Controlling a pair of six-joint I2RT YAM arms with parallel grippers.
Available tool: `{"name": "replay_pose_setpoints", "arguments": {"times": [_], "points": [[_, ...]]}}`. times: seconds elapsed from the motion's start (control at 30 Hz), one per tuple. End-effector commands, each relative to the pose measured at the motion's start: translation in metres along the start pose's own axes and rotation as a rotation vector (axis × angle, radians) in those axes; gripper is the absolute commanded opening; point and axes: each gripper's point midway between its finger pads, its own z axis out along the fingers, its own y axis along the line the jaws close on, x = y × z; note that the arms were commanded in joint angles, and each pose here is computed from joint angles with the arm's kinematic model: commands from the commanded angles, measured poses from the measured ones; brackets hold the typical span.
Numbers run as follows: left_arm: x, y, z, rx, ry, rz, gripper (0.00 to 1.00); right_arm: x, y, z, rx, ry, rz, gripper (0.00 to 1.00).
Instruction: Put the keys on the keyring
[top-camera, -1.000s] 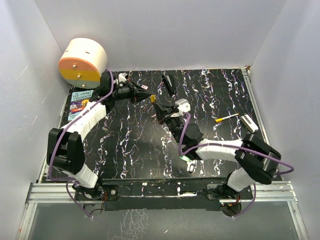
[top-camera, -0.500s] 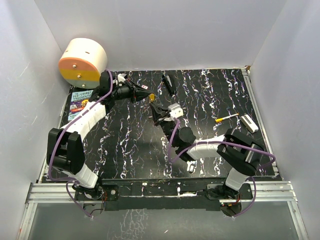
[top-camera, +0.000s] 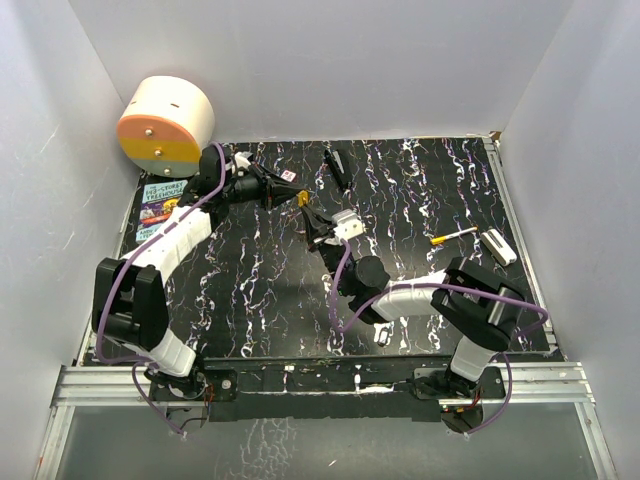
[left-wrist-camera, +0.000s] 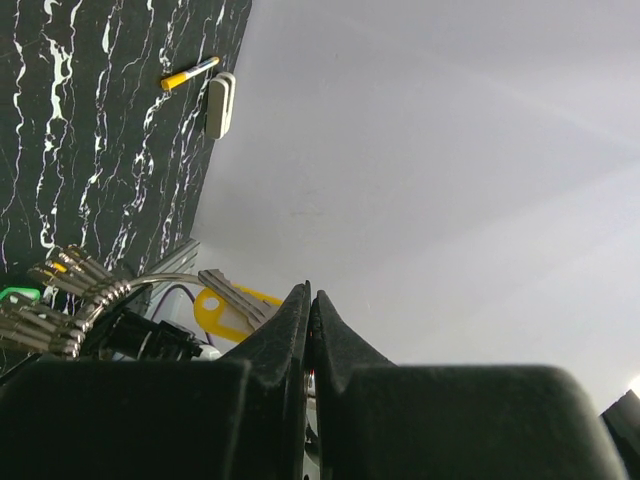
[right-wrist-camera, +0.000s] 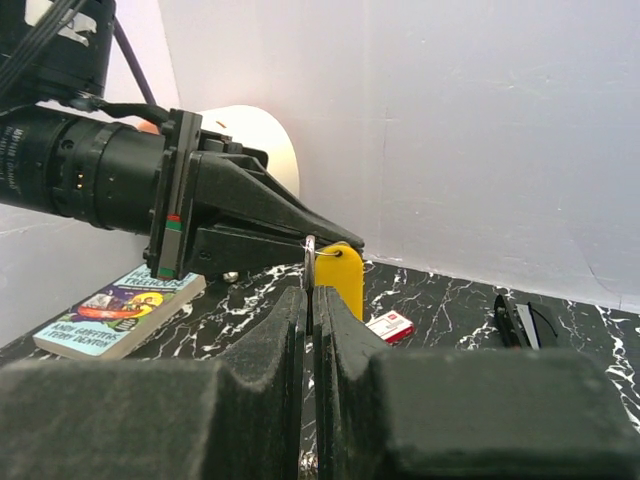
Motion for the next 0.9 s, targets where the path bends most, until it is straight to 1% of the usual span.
{"name": "replay_pose_setpoints", "arguments": {"times": [0.0,0.3,0.67,0.87], "points": [[0.014,-0.016,-0.016,0.039,0.000,0.014,0.00,-0.075,-0.008,0.010,0.060,-0.272,0.135,0.08],[0.016,-0.016,-0.018,0.043,-0.001,0.016,0.00,-0.074,-0.008,0.011,0.068,-0.286,0.149,0.08],[0.016,-0.005,-0.018,0.029,-0.004,0.000,0.00,-0.078,-0.009,0.012,0.075,-0.302,0.153,0.08],[0.016,-0.007,-0.019,0.035,-0.004,0.005,0.00,-0.076,-0.006,0.015,0.067,-0.304,0.164,0.08]]}}
